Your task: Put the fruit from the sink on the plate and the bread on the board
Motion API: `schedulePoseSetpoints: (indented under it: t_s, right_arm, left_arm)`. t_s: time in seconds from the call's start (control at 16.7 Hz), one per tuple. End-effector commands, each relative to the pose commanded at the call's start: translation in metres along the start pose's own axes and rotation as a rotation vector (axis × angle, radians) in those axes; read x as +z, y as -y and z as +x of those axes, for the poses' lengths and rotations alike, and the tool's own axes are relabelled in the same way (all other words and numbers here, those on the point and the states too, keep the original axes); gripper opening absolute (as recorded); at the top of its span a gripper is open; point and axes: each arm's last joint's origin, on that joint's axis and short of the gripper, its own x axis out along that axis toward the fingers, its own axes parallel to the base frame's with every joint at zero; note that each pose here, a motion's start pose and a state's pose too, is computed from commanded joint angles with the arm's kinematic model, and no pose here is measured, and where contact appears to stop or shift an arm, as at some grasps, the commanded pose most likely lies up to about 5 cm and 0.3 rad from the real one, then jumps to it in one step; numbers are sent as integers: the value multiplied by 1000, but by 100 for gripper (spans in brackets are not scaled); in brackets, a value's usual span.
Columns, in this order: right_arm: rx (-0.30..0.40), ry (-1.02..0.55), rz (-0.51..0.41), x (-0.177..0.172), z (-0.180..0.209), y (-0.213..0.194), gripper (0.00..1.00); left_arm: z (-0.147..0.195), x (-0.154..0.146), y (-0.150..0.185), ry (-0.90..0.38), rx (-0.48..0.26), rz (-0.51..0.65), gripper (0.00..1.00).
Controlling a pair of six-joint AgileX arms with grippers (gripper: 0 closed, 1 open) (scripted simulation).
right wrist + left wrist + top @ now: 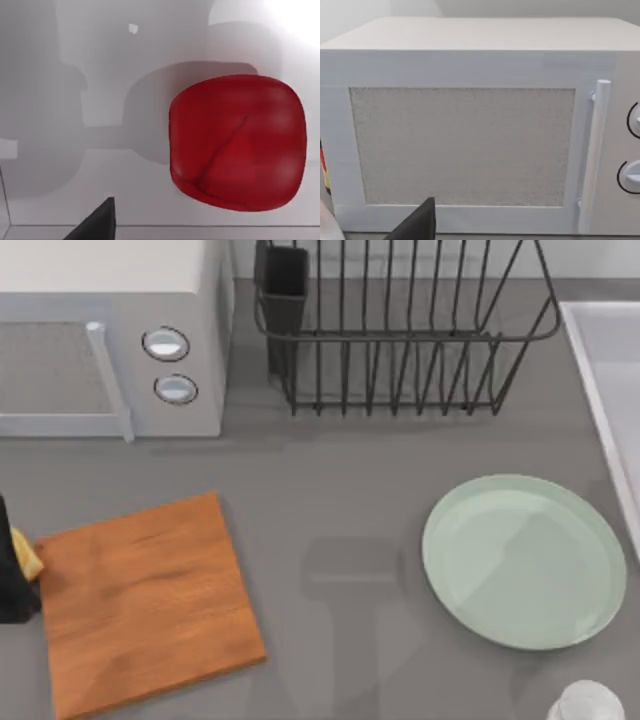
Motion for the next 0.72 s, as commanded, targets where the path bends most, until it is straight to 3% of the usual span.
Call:
schedulePoseSetpoints:
  t_s: [0.36, 0.72]
  right_arm:
    - [-1, 6, 2, -5, 80, -1, 100]
    - [0, 2, 3, -8, 93, -1, 100]
  left_arm:
    - [0, 0, 0, 0, 0, 0, 100]
    - [0, 0, 0, 0, 0, 0, 100]
